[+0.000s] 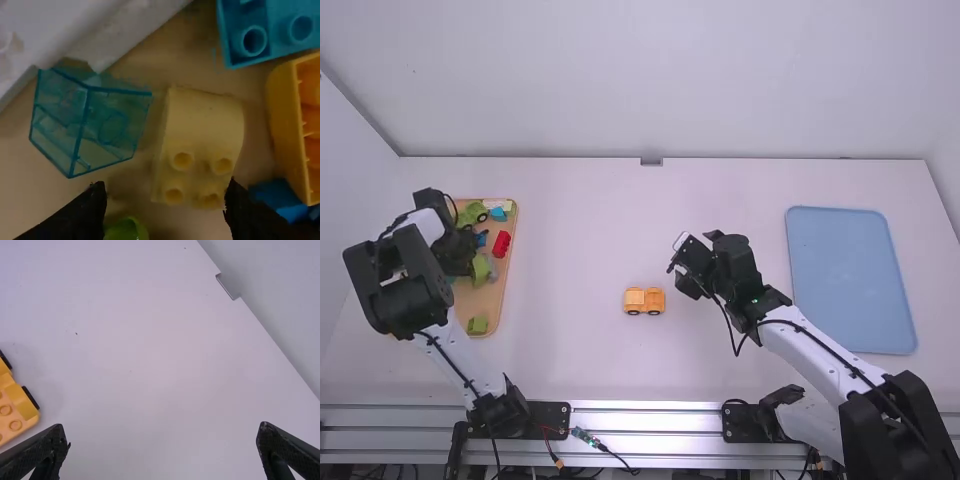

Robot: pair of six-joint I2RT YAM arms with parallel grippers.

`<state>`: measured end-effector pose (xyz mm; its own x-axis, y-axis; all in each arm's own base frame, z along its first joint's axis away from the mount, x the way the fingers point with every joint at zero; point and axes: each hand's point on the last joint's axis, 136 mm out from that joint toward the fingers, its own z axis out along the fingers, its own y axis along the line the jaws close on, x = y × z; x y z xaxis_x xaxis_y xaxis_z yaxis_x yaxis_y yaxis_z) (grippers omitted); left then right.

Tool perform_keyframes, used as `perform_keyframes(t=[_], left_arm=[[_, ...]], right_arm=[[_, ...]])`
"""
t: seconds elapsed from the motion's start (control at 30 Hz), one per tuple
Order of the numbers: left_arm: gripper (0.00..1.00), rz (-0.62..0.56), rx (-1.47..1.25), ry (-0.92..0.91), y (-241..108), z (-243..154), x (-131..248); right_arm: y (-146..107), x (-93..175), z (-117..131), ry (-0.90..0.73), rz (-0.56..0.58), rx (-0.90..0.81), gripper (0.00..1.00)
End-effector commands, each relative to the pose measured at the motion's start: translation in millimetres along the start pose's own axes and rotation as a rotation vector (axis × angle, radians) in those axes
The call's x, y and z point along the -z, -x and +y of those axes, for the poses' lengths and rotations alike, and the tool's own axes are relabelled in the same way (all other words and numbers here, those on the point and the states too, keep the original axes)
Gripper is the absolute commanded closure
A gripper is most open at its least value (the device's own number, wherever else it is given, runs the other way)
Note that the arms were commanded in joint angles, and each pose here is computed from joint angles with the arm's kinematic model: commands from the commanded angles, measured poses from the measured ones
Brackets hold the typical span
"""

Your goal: Assemble lego blocks to make yellow taxi

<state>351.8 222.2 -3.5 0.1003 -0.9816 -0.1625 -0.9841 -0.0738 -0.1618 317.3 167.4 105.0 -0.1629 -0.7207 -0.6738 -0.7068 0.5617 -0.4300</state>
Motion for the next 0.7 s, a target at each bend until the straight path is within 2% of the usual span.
perform_keyframes(t=[0.0, 0.03, 0.07, 0.27, 0.4, 0.57, 0.6, 0.67], left_arm=[[0.14, 0.005, -0.091, -0.026, 0.9, -3.9, -3.9], [0.08, -0.005, -0.154, -0.056, 2.9, -11.1, -3.6], [0.06, -0.008, -0.18, -0.068, 3.6, -14.0, -3.4], [0.14, -0.023, -0.221, -0.082, 6.0, -17.8, -3.5], [0.24, -0.064, -0.202, -0.048, 13.1, -12.3, -3.6], [0.25, -0.076, -0.202, -0.032, 15.3, -9.4, -3.6], [0.29, -0.079, -0.223, -0.034, 17.1, -9.6, -3.6], [0.31, -0.077, -0.226, -0.03, 15.3, -9.2, -3.6]], right_arm=[[4.5, 3.5, -1.6, -0.008, -0.016, 0.016, 0.01], [4.8, 3.5, -1.4, -0.007, -0.017, 0.017, 0.01], [4.8, 3.5, -1.4, -0.007, -0.017, 0.017, 0.01], [4.6, 3.5, -1.4, -0.007, -0.017, 0.014, 0.01], [4.1, 3.5, -0.9, -0.005, -0.014, 0.014, 0.01], [4.1, 3.5, -0.9, -0.005, -0.014, 0.013, 0.01], [4.0, 3.5, -0.9, -0.005, -0.014, 0.013, 0.01], [3.8, 3.5, -0.9, -0.005, -0.013, 0.013, 0.01]])
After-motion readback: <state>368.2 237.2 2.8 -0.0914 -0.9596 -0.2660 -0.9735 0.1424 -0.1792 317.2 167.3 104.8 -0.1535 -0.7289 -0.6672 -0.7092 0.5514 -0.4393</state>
